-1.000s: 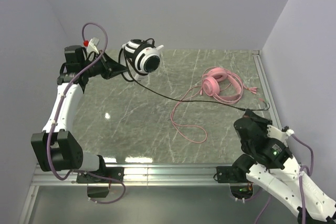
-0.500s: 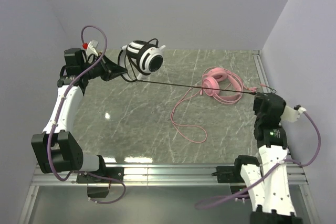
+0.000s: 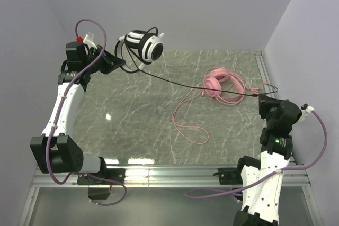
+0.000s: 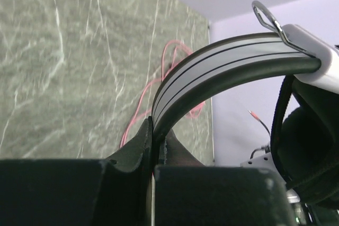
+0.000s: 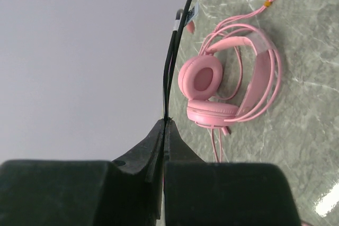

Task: Wrap the headphones

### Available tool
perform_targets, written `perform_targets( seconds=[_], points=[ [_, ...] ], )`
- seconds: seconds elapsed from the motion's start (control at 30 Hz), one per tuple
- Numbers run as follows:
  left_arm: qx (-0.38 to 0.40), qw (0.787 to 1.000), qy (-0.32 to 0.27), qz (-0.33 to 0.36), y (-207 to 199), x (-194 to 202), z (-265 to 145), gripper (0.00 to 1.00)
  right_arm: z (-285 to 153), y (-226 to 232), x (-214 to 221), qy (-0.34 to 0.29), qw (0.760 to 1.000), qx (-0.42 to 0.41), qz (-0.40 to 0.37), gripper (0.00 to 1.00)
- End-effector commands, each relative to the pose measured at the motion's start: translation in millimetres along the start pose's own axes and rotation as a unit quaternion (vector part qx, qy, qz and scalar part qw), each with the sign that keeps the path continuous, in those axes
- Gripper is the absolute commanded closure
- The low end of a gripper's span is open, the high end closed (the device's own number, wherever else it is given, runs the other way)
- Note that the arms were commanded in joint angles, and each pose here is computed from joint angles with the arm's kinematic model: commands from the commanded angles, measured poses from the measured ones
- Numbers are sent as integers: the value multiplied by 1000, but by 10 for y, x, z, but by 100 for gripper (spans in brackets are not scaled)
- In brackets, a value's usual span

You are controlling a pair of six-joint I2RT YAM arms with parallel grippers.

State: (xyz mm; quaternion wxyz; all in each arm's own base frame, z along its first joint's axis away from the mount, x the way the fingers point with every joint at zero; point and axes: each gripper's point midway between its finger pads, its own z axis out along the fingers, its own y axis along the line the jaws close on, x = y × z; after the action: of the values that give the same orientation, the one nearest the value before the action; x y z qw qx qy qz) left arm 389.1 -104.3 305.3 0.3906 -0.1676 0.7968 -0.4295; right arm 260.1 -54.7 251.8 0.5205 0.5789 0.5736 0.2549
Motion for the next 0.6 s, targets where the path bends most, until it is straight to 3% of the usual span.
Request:
perform_targets(
  seconds=[0.0,0.23,0.37,0.57],
  points=[
    [23,997,-68,21,-395,-342,18,100,-105,235,13,17,999,-38,-18,100],
    [-41,992,-122,-15,-152,-657,247,100,-276,450,-21,20,998,-57,-28,100],
    [-55,990,-127,-20,-149,-643,446,100,-279,471,39,36,997,-66,-17,100],
    [-91,980,-173,-24,-35,-807,474,100,-303,514,-10,29,997,-60,-30,100]
  ],
)
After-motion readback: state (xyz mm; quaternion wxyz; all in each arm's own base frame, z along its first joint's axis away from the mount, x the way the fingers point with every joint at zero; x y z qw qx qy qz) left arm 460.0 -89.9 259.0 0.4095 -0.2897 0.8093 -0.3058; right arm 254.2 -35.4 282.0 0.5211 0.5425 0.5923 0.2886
